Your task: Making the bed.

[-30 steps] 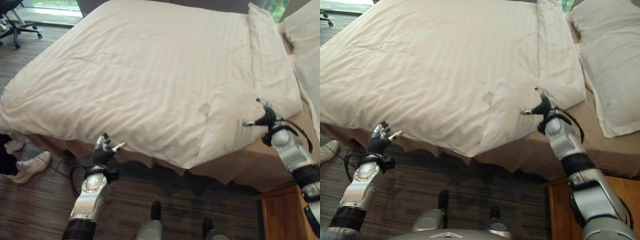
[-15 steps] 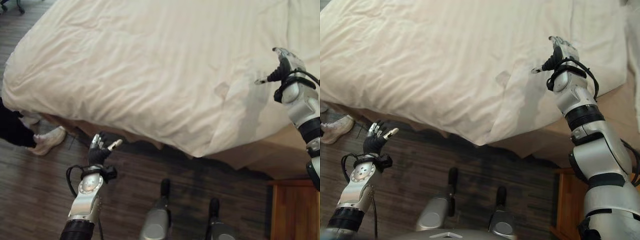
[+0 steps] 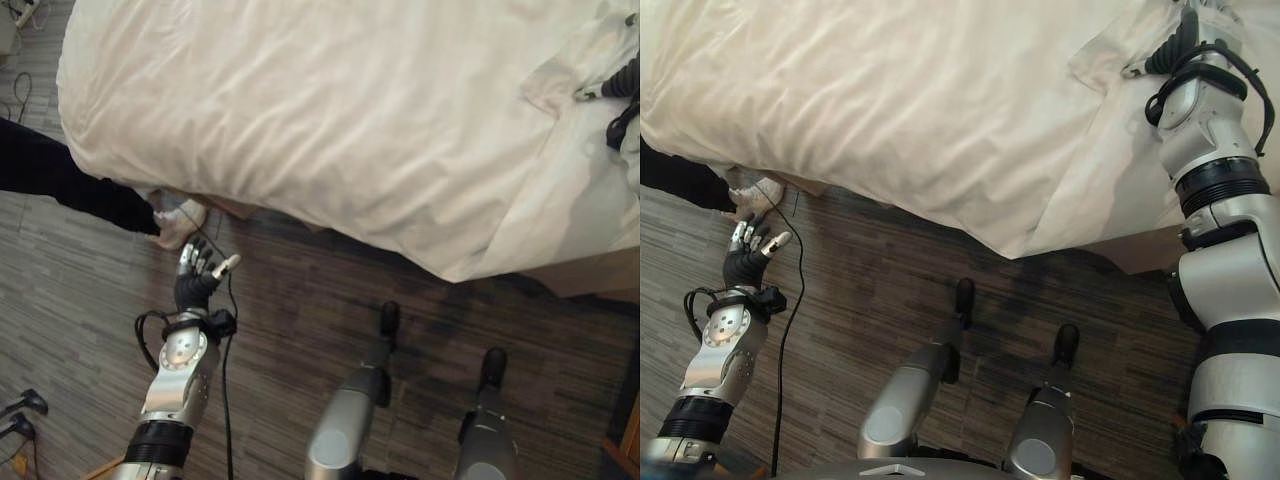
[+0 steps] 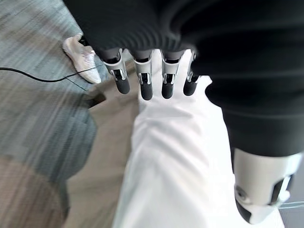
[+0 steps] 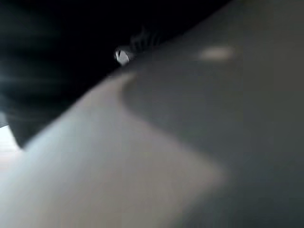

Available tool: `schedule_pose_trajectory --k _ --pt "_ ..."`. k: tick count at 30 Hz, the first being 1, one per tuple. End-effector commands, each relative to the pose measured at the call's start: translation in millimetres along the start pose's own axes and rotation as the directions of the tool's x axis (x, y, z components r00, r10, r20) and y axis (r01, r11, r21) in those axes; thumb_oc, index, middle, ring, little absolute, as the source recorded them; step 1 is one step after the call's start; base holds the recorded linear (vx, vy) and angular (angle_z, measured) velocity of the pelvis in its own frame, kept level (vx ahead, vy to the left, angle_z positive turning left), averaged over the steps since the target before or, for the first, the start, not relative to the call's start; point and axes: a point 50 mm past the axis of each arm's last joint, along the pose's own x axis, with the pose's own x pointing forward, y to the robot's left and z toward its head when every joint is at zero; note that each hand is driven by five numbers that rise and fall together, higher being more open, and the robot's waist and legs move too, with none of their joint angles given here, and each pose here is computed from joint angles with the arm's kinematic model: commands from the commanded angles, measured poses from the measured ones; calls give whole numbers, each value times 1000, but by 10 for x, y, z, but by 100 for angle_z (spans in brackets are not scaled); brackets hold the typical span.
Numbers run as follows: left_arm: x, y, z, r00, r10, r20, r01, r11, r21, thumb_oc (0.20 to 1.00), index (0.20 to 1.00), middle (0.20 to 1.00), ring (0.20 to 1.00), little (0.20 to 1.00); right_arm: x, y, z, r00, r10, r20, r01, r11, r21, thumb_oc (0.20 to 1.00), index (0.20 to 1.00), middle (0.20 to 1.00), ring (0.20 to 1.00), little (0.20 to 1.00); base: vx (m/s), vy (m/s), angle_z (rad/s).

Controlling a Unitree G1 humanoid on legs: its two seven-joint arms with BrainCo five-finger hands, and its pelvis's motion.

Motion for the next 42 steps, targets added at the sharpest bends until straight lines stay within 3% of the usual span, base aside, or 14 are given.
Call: schedule_pose_trajectory --k 1,7,13,21,27,28,29,30,33,35,40,42 --pt "38 150 48 997 67 36 -66 997 -26 1000 1000 1000 1000 1000 12 17 143 997 41 67 -36 996 -80 200 200 200 200 200 10 -3 -13" --pt "85 115 91 999 34 37 -34 999 4 1000 1000 1000 1000 1000 -67 138 217 992 69 110 -66 997 -33 200 200 200 200 200 8 -39 -12" --pt "-21 241 -90 997 41 -60 -39 998 42 1000 1000 1000 1000 1000 -334 496 83 980 154 130 -161 986 49 200 200 200 200 200 15 -20 -29" --pt "-295 428 -496 964 106 -245 -81 991 107 1000 1000 1000 1000 1000 -1220 1351 -535 921 390 4 -382 899 215 200 200 200 200 200 -24 -78 -36" --pt "-368 328 -651 948 64 -311 -30 993 113 1000 1000 1000 1000 1000 -1672 1634 -1050 847 506 -162 -478 859 182 200 200 200 200 200 -91 -122 -33" --pt "-398 317 -693 943 63 -327 -28 994 110 1000 1000 1000 1000 1000 -1707 1634 -1137 842 502 -197 -473 863 178 555 555 555 555 555 -138 -139 -22" --pt "-425 305 -736 938 62 -342 -28 994 103 1000 1000 1000 1000 1000 -1773 1671 -1239 824 510 -245 -479 860 178 1000 1000 1000 1000 1000 -53 -50 -19" --pt "-426 303 -738 938 61 -342 -28 994 103 1000 1000 1000 1000 1000 -1773 1672 -1241 825 510 -245 -478 860 178 1000 1000 1000 1000 1000 -67 -68 -7" --pt "-502 245 -831 925 33 -378 4 995 96 1000 1000 1000 1000 1000 -2174 1828 -1742 683 552 -478 -549 820 161 1000 1000 1000 1000 1000 -92 -129 -4" --pt "-538 231 -856 922 18 -387 24 994 103 1000 1000 1000 1000 1000 -2313 1828 -1931 634 533 -560 -579 808 114 1000 1000 1000 1000 1000 -52 -114 6" --pt "-637 276 -887 916 9 -402 41 993 114 1000 1000 1000 1000 1000 -2519 1688 -2260 570 475 -670 -570 816 93 1000 1000 1000 1000 1000 -53 -112 17" --pt "-755 318 -964 899 21 -437 28 994 106 1000 1000 1000 1000 1000 -2448 1588 -2288 610 440 -659 -546 836 53 1000 1000 1000 1000 1000 -19 -106 25"
